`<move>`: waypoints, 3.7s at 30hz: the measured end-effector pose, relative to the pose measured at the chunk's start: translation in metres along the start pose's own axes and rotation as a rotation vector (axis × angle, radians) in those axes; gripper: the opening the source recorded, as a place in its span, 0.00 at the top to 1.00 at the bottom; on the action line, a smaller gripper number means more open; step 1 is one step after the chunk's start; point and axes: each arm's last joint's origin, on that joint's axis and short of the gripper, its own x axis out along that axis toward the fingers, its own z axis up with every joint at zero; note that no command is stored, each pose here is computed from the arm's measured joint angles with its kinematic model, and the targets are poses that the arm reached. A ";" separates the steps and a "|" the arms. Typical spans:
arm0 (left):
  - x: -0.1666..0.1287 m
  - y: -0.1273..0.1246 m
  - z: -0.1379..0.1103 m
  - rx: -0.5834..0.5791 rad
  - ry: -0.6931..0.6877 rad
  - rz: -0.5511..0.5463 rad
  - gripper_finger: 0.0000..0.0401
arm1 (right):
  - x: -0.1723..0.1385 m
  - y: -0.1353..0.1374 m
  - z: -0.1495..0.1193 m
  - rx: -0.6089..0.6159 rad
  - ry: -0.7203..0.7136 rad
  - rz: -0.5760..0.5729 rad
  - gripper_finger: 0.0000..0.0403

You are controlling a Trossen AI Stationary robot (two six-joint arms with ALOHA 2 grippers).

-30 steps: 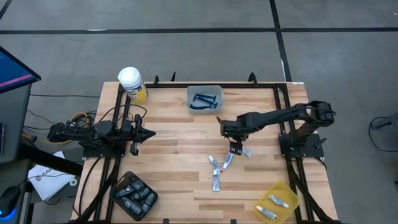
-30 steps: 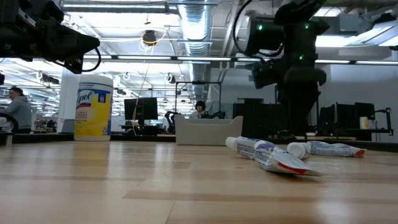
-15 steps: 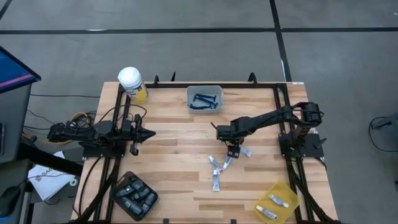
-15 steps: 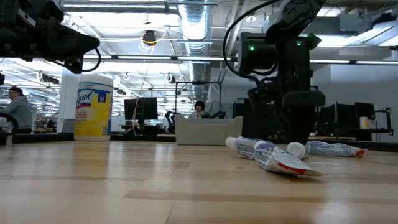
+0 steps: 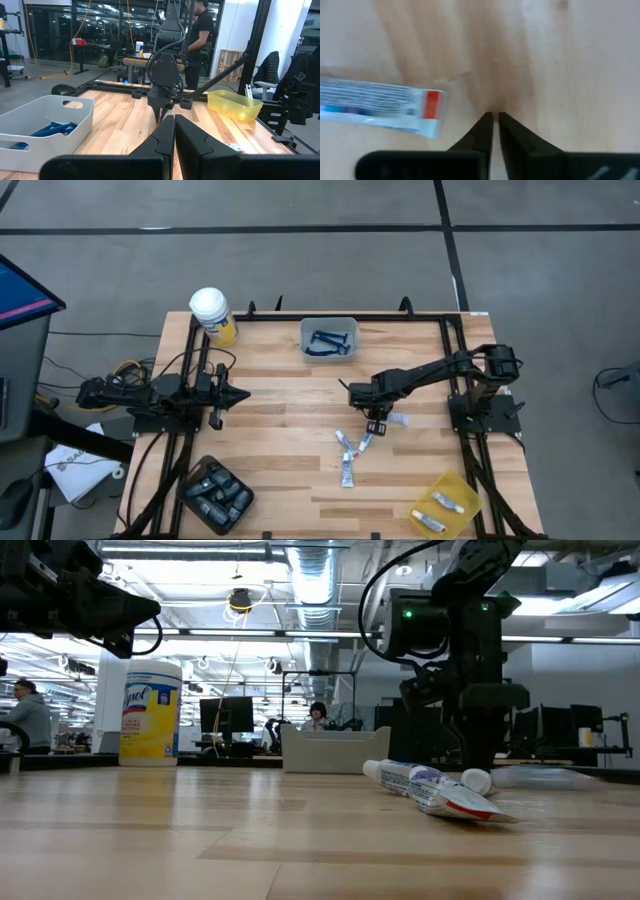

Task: Pick & Place Travel size toiletries
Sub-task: Put the white toothpaste into the yellow bin

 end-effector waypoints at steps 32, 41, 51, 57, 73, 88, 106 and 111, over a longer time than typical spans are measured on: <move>0.000 0.000 0.000 0.000 0.000 0.000 0.98 | -0.105 -0.120 -0.100 1.036 0.057 -0.341 0.59; 0.000 0.000 0.000 0.000 0.000 0.000 0.98 | -0.059 -0.131 -0.114 1.137 0.246 -0.393 0.42; 0.000 0.000 0.000 0.000 0.000 0.000 0.98 | -0.028 -0.150 -0.128 1.214 0.258 -0.331 0.48; 0.000 0.000 0.000 0.000 0.000 0.000 0.98 | -0.021 -0.160 -0.138 1.285 0.268 -0.300 0.50; 0.000 0.000 0.000 0.000 0.000 0.000 0.98 | 0.003 -0.169 -0.152 1.327 0.286 -0.253 0.59; 0.000 0.000 0.000 0.000 0.000 0.000 0.98 | 0.009 -0.181 -0.125 1.181 0.339 -0.241 0.73; 0.000 0.000 0.000 0.000 0.000 0.000 0.98 | 0.011 -0.168 -0.108 0.988 0.375 -0.234 0.89; 0.000 0.000 0.000 0.000 0.000 0.000 0.98 | 0.005 -0.166 -0.091 0.955 0.309 -0.182 0.89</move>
